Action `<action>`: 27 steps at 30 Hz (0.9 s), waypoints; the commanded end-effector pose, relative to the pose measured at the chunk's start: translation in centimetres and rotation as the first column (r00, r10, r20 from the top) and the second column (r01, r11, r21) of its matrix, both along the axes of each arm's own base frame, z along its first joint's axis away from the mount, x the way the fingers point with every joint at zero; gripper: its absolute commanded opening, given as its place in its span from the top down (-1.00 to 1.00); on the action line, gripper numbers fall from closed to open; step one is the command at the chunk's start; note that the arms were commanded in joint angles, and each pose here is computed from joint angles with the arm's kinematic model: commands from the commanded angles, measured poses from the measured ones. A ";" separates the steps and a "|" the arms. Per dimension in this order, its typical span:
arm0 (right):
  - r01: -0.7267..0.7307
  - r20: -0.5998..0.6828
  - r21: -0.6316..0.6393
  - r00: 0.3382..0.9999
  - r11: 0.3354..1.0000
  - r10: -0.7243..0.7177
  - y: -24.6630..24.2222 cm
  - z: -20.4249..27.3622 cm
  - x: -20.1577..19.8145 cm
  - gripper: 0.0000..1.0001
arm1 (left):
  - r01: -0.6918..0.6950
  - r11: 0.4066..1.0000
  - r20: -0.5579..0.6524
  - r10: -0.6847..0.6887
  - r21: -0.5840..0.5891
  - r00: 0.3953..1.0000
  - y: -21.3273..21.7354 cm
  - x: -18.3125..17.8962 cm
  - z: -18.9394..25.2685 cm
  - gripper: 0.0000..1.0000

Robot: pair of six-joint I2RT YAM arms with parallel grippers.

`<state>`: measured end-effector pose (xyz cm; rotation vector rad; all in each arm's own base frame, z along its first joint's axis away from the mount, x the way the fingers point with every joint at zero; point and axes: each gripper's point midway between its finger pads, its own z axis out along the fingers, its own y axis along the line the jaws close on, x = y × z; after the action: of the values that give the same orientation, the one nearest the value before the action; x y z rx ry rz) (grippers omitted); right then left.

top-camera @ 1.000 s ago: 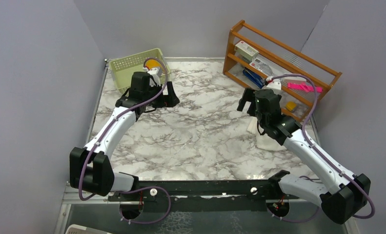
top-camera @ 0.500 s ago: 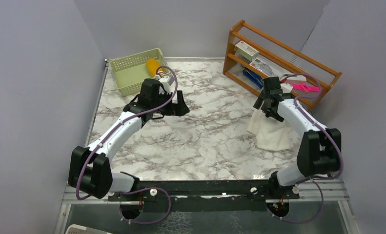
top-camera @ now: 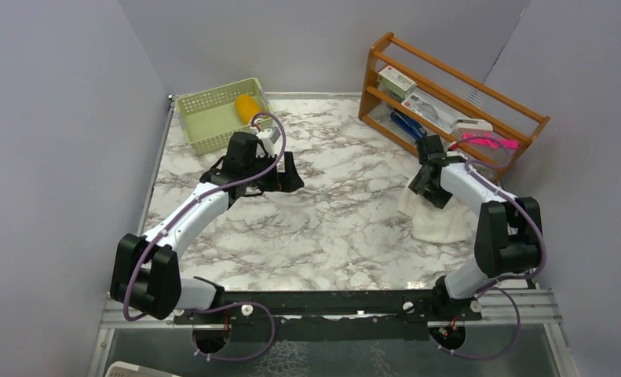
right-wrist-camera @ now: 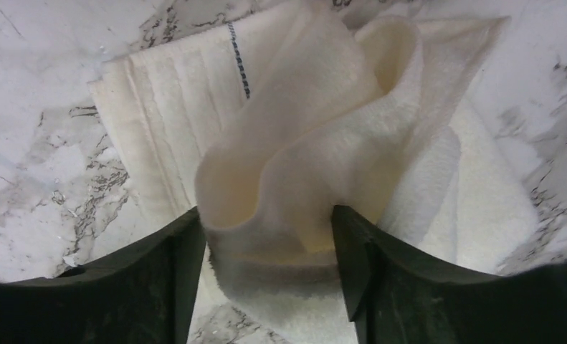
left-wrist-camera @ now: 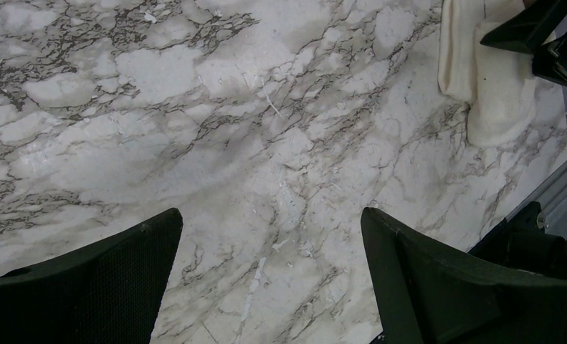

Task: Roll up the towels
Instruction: Pick up the towel at the center of the board.

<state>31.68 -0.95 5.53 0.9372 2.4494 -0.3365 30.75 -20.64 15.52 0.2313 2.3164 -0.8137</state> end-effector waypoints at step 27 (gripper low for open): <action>-0.878 0.827 -0.138 0.153 0.459 0.541 27.2 32.7 2.8 0.55 | -0.369 0.922 0.109 0.381 -0.114 0.918 14.6 1.5 9.1 -0.98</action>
<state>35.48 31.22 37.45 -0.1816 1.8212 0.8660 32.67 -6.57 22.92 -0.1924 2.1373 -0.7228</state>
